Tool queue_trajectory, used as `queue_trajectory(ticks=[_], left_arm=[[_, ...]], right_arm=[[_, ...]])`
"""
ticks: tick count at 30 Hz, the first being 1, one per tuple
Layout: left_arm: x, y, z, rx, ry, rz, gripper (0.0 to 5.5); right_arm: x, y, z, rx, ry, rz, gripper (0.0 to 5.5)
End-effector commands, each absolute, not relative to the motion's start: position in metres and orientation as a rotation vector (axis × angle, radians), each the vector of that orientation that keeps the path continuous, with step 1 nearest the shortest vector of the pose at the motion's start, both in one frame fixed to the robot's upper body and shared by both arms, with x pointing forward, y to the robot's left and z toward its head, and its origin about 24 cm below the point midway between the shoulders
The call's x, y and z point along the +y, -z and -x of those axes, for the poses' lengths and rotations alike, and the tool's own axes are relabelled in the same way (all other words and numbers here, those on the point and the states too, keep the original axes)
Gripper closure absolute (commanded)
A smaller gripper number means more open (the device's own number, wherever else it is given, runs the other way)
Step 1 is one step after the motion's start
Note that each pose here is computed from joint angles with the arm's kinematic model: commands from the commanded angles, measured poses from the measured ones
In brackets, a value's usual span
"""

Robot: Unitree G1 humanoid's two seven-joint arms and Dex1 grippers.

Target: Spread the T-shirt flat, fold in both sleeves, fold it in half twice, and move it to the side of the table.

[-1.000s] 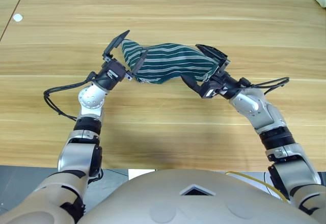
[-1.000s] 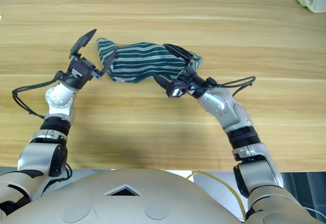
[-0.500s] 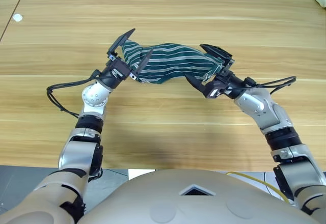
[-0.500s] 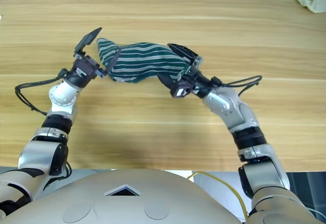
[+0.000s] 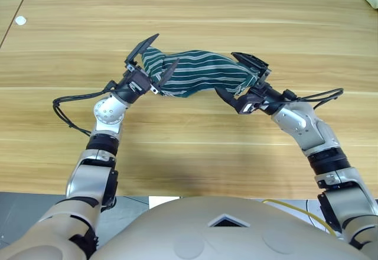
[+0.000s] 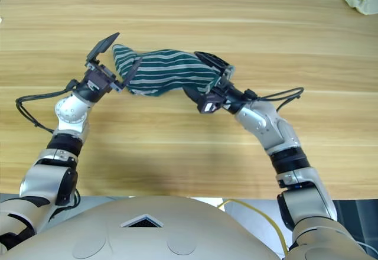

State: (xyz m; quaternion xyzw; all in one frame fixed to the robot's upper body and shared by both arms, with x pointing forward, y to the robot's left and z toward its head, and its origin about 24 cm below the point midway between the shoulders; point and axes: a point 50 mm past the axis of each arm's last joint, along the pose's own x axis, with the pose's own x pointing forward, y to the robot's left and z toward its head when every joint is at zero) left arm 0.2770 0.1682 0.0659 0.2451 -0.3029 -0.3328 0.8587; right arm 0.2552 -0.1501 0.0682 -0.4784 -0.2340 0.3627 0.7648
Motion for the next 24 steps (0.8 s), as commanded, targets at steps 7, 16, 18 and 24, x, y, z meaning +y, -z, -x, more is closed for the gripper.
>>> queue_trajectory(ticks=[7,16,18,24], left_arm=[[0.1644,-0.0547,-0.2687,-0.574,0.797,-0.567,2.10],[0.1638,-0.0532,-0.2696,-0.559,0.804,-0.577,2.10],[0.1637,-0.0532,-0.2696,-0.558,0.806,-0.578,2.10],[0.1641,-0.0502,-0.2705,-0.536,0.812,-0.605,2.10]], right_arm=[[-0.1505,-0.0646,-0.2536,-0.482,-0.804,1.051,0.12],[-0.1498,-0.0623,-0.2547,-0.472,-0.812,1.055,0.12],[-0.1497,-0.0619,-0.2547,-0.470,-0.813,1.054,0.12],[-0.1507,-0.0604,-0.2561,-0.457,-0.806,1.066,0.12]])
